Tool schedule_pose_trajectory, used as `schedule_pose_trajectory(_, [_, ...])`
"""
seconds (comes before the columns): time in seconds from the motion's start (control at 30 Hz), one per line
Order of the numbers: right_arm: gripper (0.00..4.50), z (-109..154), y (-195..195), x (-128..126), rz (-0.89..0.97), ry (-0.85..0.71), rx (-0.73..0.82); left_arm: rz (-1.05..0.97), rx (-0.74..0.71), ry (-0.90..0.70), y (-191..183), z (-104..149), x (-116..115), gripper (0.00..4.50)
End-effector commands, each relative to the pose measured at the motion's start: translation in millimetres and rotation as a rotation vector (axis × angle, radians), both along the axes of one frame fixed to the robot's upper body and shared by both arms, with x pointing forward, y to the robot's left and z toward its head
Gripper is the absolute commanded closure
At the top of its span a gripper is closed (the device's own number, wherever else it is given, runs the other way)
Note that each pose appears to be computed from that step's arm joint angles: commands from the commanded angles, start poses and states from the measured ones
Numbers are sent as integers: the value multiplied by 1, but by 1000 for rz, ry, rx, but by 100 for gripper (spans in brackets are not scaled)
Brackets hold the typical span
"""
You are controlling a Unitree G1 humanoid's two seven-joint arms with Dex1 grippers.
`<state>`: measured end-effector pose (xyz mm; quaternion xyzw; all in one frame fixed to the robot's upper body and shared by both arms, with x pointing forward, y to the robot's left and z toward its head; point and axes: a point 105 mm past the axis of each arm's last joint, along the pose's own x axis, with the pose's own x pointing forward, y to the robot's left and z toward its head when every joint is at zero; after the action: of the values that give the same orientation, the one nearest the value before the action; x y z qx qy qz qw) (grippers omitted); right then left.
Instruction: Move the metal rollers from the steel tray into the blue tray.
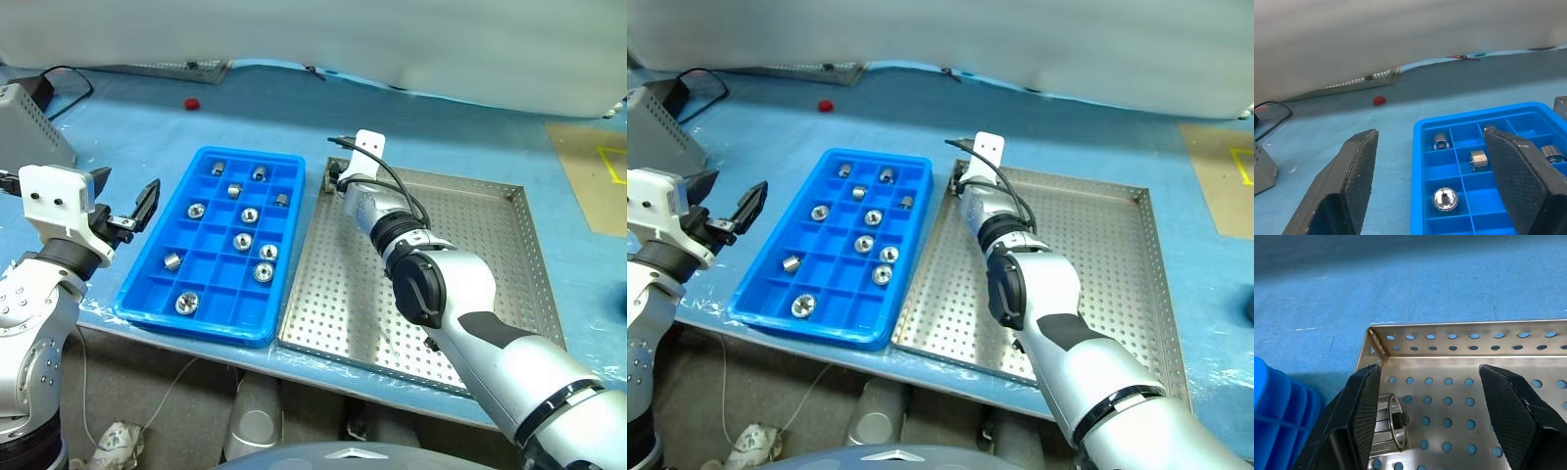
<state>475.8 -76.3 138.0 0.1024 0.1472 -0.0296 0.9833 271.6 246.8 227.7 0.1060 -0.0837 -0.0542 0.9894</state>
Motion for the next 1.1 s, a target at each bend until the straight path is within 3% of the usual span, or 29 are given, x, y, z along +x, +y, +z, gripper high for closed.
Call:
schedule_pose_trajectory(0.03, [117,10,6,2,30,-27,-11,1,27,-57,-1,13,-6,88])
schedule_pose_trajectory(0.87, [117,-19,22,-8,102,83,67,16,41,-48,5,9,-7,88])
schedule_pose_trajectory(0.97, [177,-20,24,-9,108,93,101,12,43,-48,4,9,-6,88])
schedule_pose_trajectory(1.1, [317,-25,24,-10,104,116,139,8,43,-51,3,10,-4,88])
